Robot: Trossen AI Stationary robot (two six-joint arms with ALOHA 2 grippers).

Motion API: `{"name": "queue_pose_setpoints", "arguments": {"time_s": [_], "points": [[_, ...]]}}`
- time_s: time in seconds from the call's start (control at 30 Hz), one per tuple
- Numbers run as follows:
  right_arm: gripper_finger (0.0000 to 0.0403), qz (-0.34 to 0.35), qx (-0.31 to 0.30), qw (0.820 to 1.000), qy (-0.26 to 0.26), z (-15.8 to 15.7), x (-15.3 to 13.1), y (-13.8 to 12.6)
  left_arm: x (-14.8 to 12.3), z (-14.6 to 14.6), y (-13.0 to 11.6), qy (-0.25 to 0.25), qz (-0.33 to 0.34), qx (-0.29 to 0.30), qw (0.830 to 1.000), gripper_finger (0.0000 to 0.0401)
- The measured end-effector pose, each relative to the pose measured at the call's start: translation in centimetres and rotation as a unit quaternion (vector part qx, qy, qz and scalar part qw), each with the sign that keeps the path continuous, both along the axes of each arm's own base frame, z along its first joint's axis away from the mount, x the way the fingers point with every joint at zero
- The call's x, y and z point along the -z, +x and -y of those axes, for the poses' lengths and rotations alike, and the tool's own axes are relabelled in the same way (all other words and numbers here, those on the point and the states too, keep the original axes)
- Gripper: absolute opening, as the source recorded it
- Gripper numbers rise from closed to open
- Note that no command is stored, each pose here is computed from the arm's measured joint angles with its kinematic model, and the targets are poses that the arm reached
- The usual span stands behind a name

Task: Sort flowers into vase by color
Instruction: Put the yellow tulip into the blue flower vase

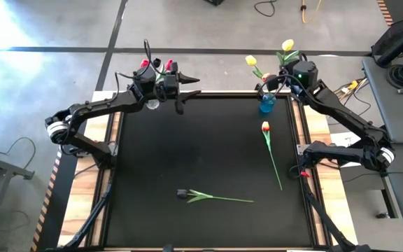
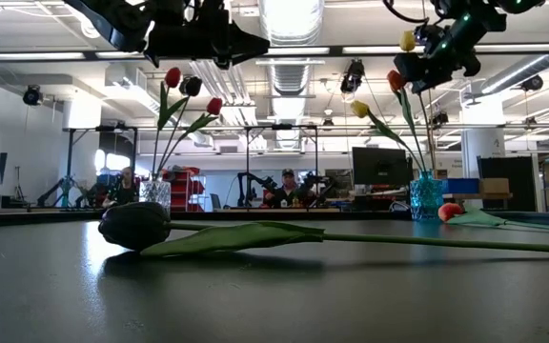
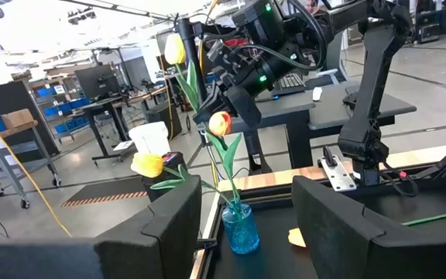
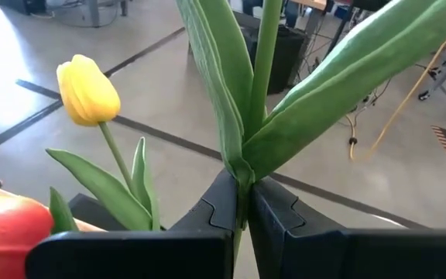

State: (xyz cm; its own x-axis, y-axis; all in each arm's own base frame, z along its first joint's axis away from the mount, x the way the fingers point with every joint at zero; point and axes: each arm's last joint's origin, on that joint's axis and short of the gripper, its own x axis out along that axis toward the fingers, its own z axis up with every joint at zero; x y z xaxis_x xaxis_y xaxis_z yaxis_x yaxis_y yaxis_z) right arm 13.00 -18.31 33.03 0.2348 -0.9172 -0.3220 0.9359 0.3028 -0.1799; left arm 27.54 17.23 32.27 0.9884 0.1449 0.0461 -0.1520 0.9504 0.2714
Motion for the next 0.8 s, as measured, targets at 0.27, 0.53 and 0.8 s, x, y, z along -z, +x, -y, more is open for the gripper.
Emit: {"name": "queue_pose_setpoints", "arguments": {"time_s": [0.27,0.53,0.8], "points": [[0.0013,0.007,-0.002,1.0,-0.001,-0.1,-0.1,-0.1,0.0,0.0,0.0,0.0,0.0,0.0,1.0,0.0187],[0.0013,0.013,-0.003,1.0,-0.004,-0.2,-0.3,-0.2,-0.1,0.0,0.0,0.002,0.003,0.0,1.0,0.0187],[0.0013,-0.005,-0.004,1.0,0.014,0.6,0.7,0.5,-0.1,0.0,0.0,0.003,0.004,0.0,1.0,0.0187]]}}
